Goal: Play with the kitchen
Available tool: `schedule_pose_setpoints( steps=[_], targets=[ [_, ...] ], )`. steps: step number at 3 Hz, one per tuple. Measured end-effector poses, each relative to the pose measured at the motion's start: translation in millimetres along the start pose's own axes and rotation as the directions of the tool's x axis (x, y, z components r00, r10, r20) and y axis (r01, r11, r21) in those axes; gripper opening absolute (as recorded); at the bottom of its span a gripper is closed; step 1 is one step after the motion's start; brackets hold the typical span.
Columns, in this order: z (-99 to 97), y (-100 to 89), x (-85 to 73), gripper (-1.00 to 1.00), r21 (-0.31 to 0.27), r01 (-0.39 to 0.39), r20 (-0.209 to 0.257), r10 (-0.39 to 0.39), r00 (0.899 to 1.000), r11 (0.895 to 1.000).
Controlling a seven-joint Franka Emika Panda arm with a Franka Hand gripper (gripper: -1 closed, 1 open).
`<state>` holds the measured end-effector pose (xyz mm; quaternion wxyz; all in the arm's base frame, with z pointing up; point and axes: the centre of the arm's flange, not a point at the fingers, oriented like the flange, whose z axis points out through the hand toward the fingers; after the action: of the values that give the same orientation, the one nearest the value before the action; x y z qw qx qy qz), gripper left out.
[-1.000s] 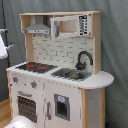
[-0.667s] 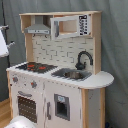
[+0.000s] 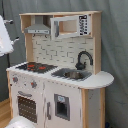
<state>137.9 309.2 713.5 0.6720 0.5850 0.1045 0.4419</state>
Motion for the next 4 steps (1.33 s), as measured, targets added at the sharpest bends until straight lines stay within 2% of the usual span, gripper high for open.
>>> schedule_pose_setpoints(
  steps=[2,3,4],
  targets=[
    [27.7,23.8,-38.5,1.0,-0.005,-0.126,0.032,0.126,0.991,0.992],
    [39.8,28.0,-57.2,1.0,0.005,-0.177,0.044,0.176,0.983,0.984],
    [53.1,22.6,-76.1,1.0,0.035,-0.238,0.052,0.236,0.97,0.971]
  ],
)
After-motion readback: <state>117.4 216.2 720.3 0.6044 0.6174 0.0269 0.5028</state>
